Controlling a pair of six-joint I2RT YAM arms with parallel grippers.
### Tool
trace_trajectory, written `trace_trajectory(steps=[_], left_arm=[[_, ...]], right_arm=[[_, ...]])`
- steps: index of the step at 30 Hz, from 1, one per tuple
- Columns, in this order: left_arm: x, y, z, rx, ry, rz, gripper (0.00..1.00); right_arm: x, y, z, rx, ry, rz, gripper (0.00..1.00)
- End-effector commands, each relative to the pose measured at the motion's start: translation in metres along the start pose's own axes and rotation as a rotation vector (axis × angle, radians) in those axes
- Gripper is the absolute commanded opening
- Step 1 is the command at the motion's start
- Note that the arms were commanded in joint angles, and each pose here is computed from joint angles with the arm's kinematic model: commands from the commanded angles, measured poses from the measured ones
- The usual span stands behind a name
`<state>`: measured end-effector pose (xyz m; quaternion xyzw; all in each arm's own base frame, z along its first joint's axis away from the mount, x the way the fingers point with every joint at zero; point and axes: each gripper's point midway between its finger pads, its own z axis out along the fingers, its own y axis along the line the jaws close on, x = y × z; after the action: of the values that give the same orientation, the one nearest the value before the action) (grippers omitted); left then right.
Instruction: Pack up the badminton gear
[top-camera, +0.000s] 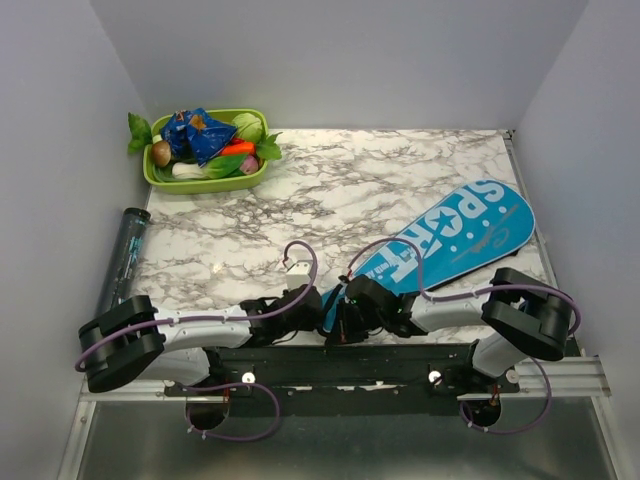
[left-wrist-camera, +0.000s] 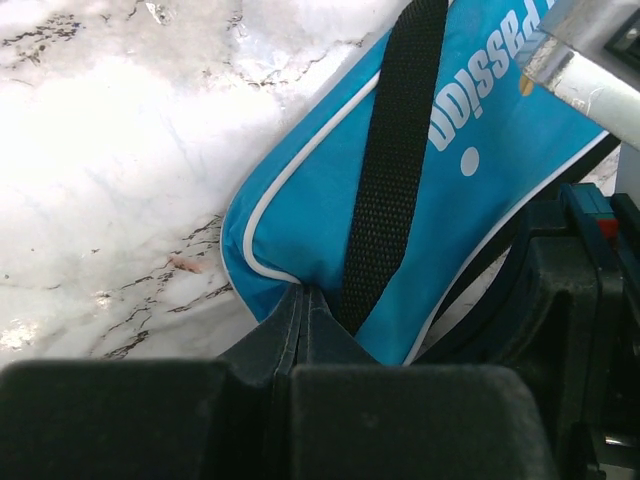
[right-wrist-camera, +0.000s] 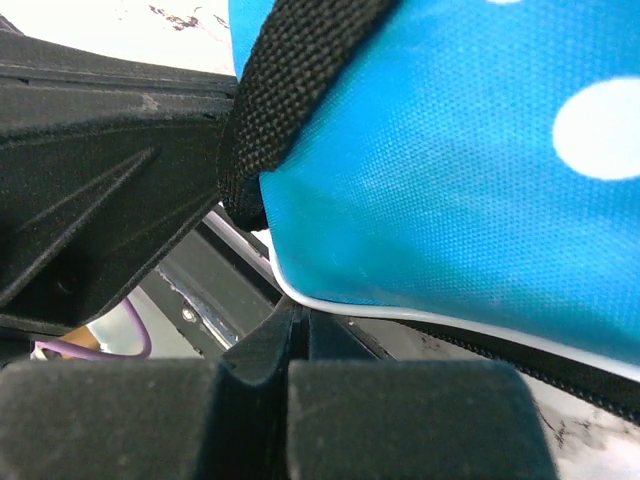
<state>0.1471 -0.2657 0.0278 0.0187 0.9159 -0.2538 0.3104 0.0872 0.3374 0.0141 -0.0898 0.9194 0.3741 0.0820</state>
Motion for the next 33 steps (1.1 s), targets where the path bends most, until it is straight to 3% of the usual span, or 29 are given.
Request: trace_trajectory(steps=[1,7,20,27,29,31,32,33], left_arm=[[0.010,-0.073,-0.021,0.281,0.101,0.012,0.00],[0.030,-0.077,-0.027,0.302,0.137,0.033,0.00],[0.074,-0.064,-0.043,0.312,0.190,0.025,0.00],[0.084,-0.063,-0.044,0.298,0.193,0.034,0.00],[0.080,-0.064,-0.044,0.290,0.180,0.040,0.00],[0.074,-0.061,-0.044,0.257,0.160,0.062,0.00],[0.070,-0.061,-0.046,0.253,0.145,0.064,0.00],[0.067,-0.060,-0.046,0.240,0.135,0.071,0.00]], right_arm=[[-0.027,0.020,0.007,-0.050,-0.161,-0.012,0.01],[-0.053,0.026,0.004,0.025,-0.246,-0.031,0.01],[-0.059,-0.014,-0.008,0.116,-0.241,0.024,0.01],[-0.070,-0.007,-0.015,0.084,-0.265,0.018,0.01],[-0.067,-0.004,-0.014,0.077,-0.241,0.003,0.08],[-0.067,-0.003,-0.015,0.077,-0.241,0.000,0.22],[-0.068,-0.005,-0.019,0.088,-0.248,0.001,0.35],[-0.067,-0.006,-0.022,0.096,-0.248,-0.003,0.39]])
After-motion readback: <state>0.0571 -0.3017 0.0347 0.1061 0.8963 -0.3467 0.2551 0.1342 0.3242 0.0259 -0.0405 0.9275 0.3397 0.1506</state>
